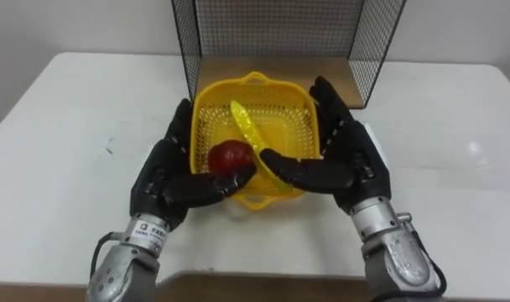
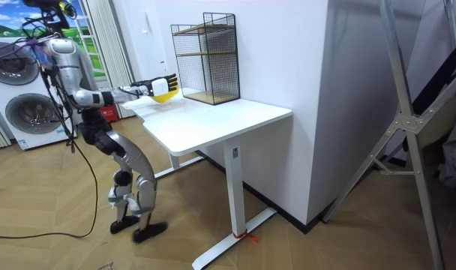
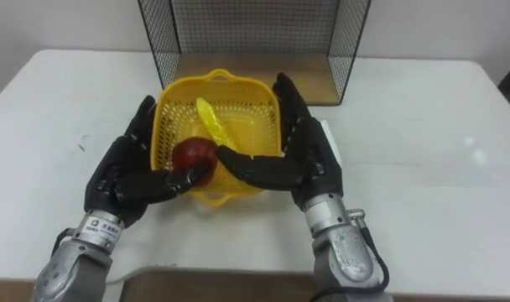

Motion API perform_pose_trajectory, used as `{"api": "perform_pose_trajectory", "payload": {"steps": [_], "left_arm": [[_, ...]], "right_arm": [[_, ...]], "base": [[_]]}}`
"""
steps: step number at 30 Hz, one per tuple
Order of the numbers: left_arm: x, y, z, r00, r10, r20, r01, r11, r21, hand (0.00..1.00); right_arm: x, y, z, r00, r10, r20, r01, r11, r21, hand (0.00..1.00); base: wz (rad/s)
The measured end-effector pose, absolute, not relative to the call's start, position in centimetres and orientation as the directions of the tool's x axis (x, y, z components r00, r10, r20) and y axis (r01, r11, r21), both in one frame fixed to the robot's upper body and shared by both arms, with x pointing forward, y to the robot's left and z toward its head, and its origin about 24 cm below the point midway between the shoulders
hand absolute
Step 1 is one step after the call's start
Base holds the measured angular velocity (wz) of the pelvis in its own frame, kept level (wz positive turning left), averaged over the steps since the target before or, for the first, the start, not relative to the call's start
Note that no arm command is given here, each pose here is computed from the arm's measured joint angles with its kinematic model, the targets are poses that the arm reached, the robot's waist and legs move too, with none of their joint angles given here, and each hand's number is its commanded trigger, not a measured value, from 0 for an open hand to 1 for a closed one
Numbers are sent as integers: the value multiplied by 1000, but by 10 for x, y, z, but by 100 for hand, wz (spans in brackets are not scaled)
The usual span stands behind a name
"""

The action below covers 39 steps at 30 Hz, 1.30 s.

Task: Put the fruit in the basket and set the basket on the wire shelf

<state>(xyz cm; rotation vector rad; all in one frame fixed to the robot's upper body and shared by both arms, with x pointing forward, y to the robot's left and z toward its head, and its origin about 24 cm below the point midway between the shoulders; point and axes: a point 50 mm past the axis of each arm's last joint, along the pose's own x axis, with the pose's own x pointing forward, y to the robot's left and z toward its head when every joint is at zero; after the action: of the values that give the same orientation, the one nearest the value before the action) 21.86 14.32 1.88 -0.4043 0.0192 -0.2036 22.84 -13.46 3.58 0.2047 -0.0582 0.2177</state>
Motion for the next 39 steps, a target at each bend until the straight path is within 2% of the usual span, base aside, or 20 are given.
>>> {"api": "perform_pose_trajectory", "payload": {"steps": [22,33,39], "left_arm": [[243,138,42,973,-206,105,230,906,-356,0],[273,129,43,984,-166,61,177,919,-352,0],[294,119,38,993,-118,-29,100,927,-362,0]], "right_arm": [[244,-133,43,984,154,93,-173,954,245,0],[267,-129,50,993,83,85,-103,962,254,0],[287,-117,52,998,49,44,-60,948,313,0]], "base": [[-8],[-2],[-1]]}}
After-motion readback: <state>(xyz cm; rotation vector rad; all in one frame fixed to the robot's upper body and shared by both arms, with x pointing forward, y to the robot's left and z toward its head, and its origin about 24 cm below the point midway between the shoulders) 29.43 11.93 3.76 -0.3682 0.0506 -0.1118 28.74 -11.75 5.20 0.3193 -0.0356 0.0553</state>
